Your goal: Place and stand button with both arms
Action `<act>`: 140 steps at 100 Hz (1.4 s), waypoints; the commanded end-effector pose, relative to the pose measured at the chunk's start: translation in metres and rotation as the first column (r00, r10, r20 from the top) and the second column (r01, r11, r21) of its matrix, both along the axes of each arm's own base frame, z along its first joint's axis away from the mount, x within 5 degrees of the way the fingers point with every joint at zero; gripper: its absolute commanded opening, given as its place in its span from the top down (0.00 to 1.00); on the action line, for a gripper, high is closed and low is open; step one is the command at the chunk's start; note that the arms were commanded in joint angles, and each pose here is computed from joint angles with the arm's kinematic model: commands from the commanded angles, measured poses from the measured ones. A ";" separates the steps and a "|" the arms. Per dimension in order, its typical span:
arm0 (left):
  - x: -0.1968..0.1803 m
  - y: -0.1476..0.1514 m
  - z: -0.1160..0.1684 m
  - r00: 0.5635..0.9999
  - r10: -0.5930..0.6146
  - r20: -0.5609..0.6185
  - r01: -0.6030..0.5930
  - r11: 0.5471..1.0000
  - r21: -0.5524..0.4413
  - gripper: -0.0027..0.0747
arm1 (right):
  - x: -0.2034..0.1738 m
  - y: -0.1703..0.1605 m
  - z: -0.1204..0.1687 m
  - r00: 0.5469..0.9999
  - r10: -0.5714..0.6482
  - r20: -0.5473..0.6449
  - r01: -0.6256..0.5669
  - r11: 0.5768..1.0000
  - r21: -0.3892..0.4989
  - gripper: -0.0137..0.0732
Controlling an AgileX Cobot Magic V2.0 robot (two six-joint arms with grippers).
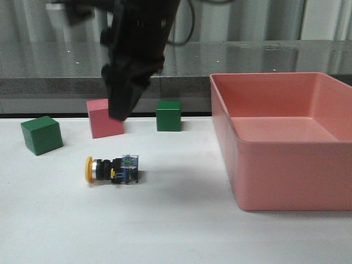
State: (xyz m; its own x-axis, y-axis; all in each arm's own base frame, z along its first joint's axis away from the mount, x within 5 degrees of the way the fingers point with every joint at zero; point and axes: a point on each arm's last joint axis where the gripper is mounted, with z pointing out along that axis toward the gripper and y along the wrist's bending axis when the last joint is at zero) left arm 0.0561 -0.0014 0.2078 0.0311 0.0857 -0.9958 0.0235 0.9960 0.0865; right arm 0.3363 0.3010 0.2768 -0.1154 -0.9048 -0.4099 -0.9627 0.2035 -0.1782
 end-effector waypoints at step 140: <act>-0.001 0.000 -0.007 0.998 -0.001 0.064 0.002 1.000 -0.017 0.99 | -0.274 -0.294 0.033 0.379 -0.902 0.206 0.481 0.382 0.789 0.97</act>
